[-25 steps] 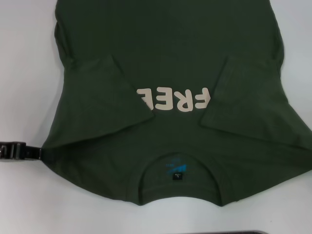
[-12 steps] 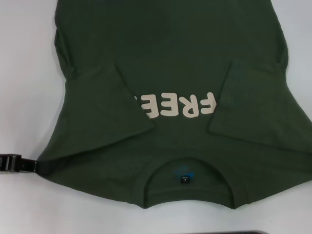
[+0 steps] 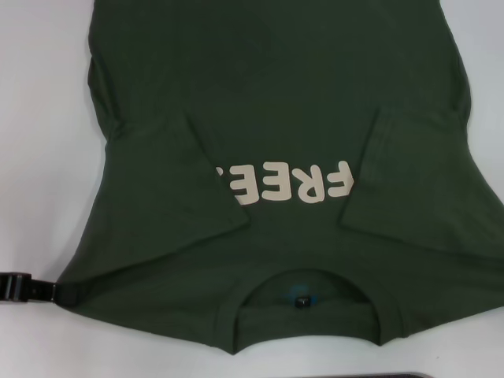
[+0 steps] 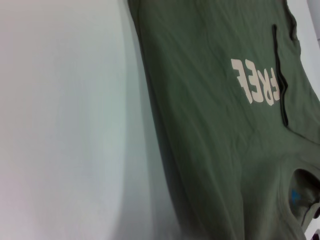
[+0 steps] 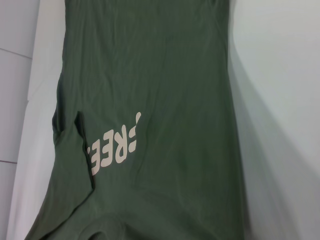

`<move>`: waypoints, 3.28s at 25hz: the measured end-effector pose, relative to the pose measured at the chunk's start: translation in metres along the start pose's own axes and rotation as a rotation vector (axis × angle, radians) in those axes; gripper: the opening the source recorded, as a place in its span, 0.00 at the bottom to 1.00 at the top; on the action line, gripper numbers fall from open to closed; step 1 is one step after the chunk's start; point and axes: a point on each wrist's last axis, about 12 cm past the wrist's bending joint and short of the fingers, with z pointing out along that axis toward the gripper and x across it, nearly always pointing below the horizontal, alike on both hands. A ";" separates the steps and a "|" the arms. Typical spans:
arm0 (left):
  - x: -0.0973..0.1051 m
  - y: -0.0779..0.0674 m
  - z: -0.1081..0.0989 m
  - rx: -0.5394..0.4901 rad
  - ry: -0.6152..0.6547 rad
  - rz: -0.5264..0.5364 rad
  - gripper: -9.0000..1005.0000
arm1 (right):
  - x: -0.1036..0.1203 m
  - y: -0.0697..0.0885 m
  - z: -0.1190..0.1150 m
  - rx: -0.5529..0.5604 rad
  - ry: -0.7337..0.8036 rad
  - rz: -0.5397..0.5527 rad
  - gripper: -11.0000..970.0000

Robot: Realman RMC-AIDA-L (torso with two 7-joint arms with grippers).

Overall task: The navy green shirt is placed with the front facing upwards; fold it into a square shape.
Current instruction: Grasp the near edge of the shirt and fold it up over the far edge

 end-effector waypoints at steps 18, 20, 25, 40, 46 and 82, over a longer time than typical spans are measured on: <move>-0.010 -0.008 0.011 0.022 0.024 0.039 0.04 | -0.017 0.008 0.004 -0.026 -0.002 -0.036 0.04; -0.014 -0.010 0.011 0.028 0.017 0.050 0.04 | -0.021 0.010 0.005 -0.032 0.000 -0.046 0.04; -0.027 -0.017 0.014 0.042 0.013 0.086 0.04 | -0.033 0.018 0.010 -0.052 0.010 -0.078 0.04; -0.115 -0.065 0.030 0.110 -0.183 0.260 0.04 | -0.109 0.063 0.053 -0.096 0.012 -0.227 0.04; -0.151 -0.082 0.044 0.071 -0.236 0.300 0.04 | -0.145 0.085 0.073 -0.056 -0.021 -0.285 0.04; -0.226 -0.091 0.046 -0.199 -0.638 0.313 0.04 | -0.230 0.143 0.151 0.158 -0.243 -0.523 0.04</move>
